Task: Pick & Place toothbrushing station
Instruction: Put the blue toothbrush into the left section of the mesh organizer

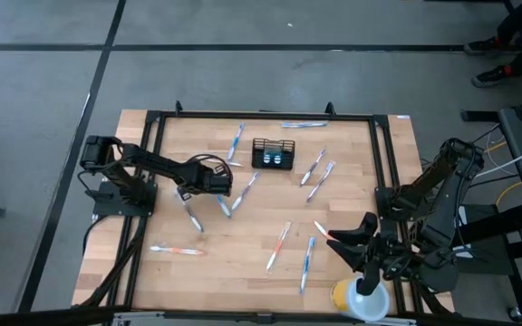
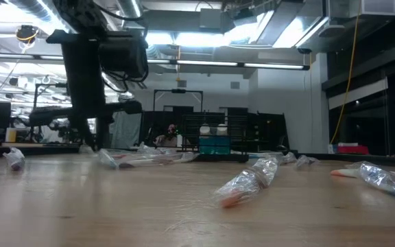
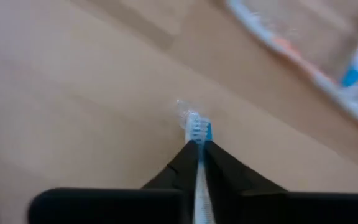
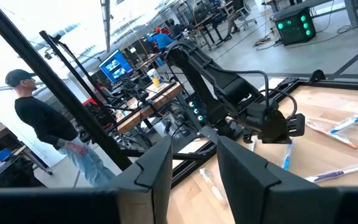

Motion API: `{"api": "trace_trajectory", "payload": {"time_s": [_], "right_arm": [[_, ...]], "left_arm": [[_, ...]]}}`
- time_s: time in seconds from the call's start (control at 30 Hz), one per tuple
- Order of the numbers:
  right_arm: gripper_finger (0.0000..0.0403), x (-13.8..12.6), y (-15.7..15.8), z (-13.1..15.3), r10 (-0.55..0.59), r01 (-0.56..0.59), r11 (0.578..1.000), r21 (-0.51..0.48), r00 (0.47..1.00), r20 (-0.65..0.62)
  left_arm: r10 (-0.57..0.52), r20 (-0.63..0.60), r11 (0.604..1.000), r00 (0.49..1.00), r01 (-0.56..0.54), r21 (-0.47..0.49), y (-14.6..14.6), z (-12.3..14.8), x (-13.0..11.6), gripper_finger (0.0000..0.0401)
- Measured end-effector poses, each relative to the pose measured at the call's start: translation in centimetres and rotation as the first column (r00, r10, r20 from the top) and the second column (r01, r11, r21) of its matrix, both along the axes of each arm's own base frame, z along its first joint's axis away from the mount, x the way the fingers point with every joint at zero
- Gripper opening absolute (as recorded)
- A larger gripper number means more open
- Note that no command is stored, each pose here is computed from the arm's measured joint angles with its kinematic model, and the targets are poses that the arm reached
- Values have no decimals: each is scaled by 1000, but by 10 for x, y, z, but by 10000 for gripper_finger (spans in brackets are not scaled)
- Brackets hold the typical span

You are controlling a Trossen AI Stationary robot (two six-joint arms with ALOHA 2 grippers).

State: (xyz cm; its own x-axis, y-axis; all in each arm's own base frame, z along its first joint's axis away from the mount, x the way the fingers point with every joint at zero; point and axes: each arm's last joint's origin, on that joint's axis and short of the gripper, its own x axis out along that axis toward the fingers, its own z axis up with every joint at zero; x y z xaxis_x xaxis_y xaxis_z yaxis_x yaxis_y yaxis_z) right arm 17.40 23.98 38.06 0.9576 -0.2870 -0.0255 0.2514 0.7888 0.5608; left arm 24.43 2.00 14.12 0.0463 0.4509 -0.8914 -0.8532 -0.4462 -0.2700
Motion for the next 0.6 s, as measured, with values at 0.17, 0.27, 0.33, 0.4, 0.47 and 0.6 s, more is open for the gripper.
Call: {"api": "trace_trajectory", "payload": {"time_s": [0.17,0.27,0.33,0.4,0.47,0.6], "right_arm": [[130,0,0,1,-16,16,1000,8,1000,6],[130,0,-1,1,-26,26,1000,9,1000,8],[130,0,-1,1,-27,26,1000,10,1000,9],[130,0,-1,1,-27,27,1000,10,1000,9],[130,0,-1,1,-28,28,1000,10,1000,9],[130,0,-1,1,-45,45,999,3,999,9]], "left_arm": [[-45,22,998,999,44,41,3,1,5,2],[-83,77,992,994,75,102,4,10,8,2],[-123,120,977,985,100,186,5,22,9,2],[-172,161,950,972,120,290,4,37,10,2],[-216,191,904,957,123,409,4,55,9,2],[-302,149,745,941,136,653,3,94,6,1]]}}
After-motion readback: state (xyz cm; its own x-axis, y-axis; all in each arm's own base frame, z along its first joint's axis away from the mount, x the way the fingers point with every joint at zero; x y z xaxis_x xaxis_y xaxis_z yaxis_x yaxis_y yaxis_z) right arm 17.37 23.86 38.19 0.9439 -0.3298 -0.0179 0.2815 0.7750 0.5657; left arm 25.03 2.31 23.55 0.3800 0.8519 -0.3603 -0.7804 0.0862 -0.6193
